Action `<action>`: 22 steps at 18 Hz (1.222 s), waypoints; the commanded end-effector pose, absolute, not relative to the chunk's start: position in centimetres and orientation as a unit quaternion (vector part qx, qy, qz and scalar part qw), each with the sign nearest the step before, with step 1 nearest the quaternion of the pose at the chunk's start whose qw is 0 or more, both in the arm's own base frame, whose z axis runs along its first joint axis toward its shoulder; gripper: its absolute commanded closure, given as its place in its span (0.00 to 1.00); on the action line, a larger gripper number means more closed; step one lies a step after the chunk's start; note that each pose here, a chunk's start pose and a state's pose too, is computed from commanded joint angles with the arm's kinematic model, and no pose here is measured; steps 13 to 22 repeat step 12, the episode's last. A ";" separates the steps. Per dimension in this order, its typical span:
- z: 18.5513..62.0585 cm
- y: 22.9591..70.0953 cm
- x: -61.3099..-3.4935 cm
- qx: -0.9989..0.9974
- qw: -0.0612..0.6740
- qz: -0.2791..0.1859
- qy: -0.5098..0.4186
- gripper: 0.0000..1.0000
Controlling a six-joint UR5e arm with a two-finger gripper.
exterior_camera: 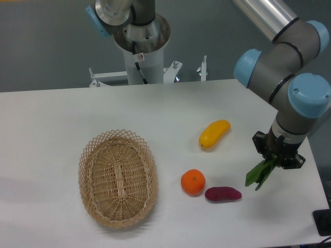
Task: Pick up the green vegetable from the table
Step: 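Lift the grasped green vegetable up off the table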
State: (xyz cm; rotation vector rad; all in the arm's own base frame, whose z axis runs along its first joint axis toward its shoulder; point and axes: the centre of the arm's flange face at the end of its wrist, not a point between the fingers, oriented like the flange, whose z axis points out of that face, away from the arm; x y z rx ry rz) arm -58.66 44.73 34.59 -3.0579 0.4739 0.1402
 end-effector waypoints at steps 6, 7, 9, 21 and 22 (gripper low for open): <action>34.6 44.8 -58.6 -0.987 0.021 0.045 0.154 0.75; 34.6 44.8 -58.6 -0.987 0.021 0.045 0.154 0.75; 34.5 44.8 -58.6 -0.987 0.021 0.045 0.154 0.75; 34.7 44.7 -58.6 -0.987 0.021 0.045 0.153 0.75; 34.7 44.7 -58.6 -0.987 0.021 0.045 0.153 0.75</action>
